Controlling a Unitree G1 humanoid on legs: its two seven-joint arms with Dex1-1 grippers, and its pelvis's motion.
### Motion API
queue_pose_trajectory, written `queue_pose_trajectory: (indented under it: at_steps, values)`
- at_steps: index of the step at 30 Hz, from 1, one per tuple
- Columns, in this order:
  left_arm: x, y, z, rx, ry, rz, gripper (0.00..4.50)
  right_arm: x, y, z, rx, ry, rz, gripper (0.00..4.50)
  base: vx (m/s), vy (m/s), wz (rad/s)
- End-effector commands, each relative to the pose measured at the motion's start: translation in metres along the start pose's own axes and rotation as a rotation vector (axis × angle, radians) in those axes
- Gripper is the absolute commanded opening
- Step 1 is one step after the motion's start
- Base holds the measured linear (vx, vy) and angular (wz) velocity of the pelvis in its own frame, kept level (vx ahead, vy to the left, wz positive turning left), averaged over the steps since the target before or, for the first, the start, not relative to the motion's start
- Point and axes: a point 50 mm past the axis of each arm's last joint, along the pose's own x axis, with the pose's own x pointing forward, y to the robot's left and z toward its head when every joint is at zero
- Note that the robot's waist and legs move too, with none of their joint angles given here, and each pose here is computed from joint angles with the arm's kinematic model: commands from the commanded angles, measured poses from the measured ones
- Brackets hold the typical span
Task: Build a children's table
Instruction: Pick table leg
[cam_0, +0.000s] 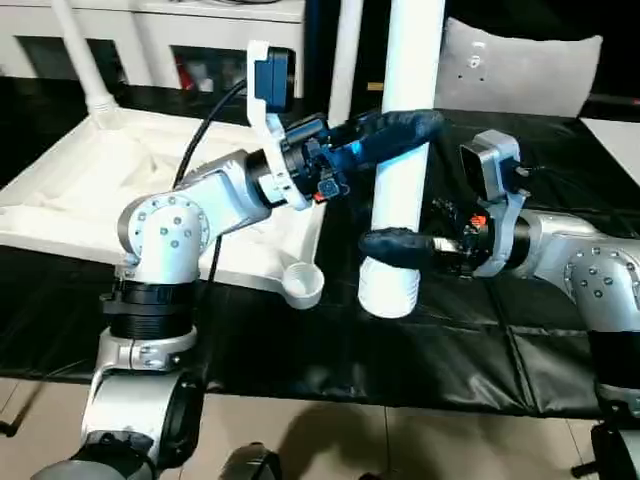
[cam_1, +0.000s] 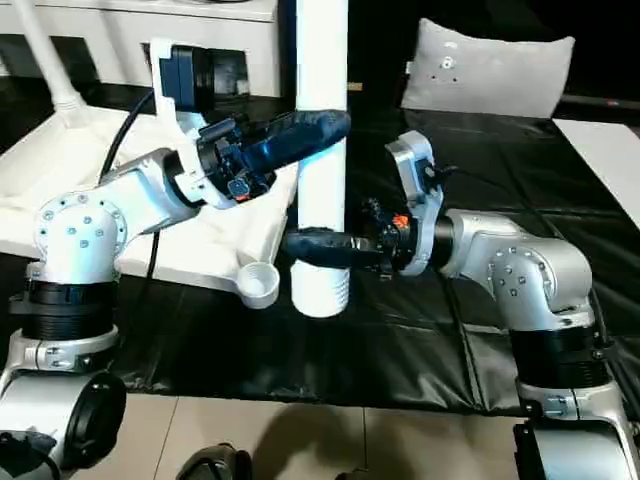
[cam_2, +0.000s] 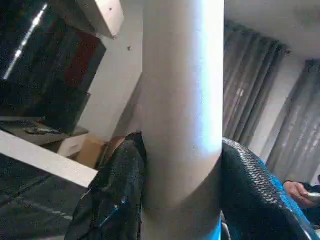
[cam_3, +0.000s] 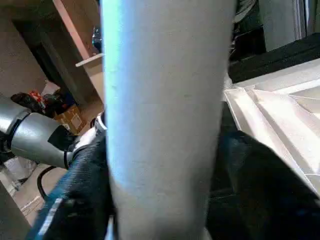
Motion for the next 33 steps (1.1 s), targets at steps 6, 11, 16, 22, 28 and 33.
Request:
queue_pose_trajectory:
  at_steps: [6, 11, 16, 22, 28, 33]
  values:
    - [0.004, -0.001, 0.003, 0.045, 0.026, 0.009, 1.84, 0.001, -0.001, 0.000, -0.007, 0.022, -0.021, 2.40, 0.000, 0.000, 0.00]
    - [0.002, 0.009, -0.001, 0.113, 0.060, 0.122, 1.84, 0.003, -0.005, -0.001, -0.018, 0.013, -0.064, 1.99, 0.000, 0.000, 0.00]
    - [-0.002, 0.012, -0.006, 0.146, 0.067, 0.177, 2.54, 0.006, -0.008, -0.006, -0.021, -0.004, -0.107, 1.91, 0.000, 0.000, 0.00]
    - [-0.013, 0.015, -0.014, 0.286, 0.063, 0.284, 2.97, 0.008, -0.024, -0.014, -0.103, -0.019, -0.335, 1.91, 0.000, 0.000, 0.00]
    - [-0.004, 0.017, -0.020, 0.430, 0.022, 0.449, 2.76, 0.016, -0.034, -0.016, -0.175, -0.017, -0.478, 1.91, 0.000, 0.000, 0.00]
    - [0.001, 0.023, -0.023, 0.517, -0.027, 0.586, 2.62, 0.019, -0.037, -0.017, -0.191, -0.027, -0.515, 1.91, 0.000, 0.000, 0.00]
